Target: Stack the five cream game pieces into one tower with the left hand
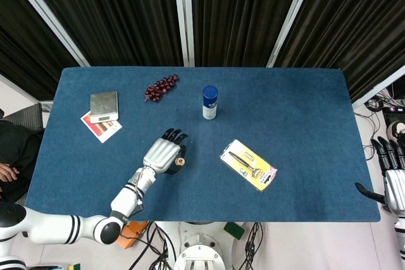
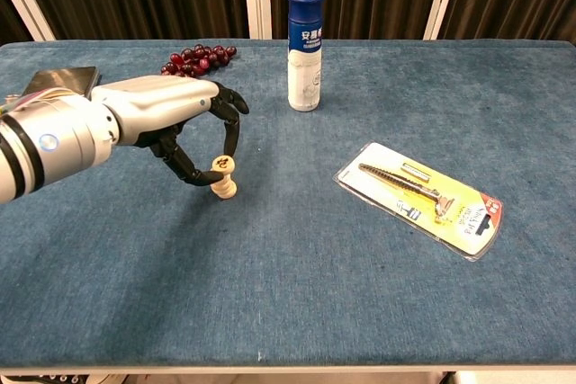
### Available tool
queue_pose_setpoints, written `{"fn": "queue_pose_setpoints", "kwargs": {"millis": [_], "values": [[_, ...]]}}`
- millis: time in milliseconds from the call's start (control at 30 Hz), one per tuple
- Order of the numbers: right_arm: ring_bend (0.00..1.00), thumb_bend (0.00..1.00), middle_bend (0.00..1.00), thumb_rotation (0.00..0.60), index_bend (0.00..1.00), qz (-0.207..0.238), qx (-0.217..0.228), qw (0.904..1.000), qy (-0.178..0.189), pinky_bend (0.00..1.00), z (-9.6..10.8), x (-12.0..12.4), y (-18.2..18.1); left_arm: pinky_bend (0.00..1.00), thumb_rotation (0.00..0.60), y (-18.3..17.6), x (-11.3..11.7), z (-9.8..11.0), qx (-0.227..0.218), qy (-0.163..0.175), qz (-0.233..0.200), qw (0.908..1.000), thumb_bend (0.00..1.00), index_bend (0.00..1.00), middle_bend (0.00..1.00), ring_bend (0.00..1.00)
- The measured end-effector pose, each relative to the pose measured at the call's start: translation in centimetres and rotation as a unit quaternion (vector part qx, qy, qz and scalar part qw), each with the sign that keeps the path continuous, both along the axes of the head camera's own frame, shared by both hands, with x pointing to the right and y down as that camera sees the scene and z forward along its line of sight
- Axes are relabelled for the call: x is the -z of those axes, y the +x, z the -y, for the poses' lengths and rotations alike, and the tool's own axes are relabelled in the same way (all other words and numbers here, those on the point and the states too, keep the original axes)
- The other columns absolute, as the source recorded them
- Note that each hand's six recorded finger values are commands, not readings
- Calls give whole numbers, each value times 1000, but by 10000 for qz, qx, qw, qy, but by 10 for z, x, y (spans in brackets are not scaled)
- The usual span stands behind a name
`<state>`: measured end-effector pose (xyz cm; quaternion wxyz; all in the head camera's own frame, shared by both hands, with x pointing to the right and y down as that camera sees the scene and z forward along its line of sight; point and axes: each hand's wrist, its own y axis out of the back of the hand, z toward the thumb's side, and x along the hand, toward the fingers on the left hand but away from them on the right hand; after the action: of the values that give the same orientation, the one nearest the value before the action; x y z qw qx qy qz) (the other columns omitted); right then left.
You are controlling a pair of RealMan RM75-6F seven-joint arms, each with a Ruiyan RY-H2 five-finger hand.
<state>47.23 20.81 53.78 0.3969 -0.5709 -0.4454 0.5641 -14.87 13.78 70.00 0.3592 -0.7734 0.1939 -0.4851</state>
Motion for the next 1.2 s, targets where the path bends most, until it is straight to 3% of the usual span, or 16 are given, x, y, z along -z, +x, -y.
{"fn": "queue_pose_setpoints", "kwargs": {"millis": [1200], "values": [[0, 175, 99, 600, 0, 9, 20, 10000, -6, 60, 2, -2, -1, 0, 600, -6, -5, 1, 67, -48, 151, 9999, 306, 462, 113, 0]]}}
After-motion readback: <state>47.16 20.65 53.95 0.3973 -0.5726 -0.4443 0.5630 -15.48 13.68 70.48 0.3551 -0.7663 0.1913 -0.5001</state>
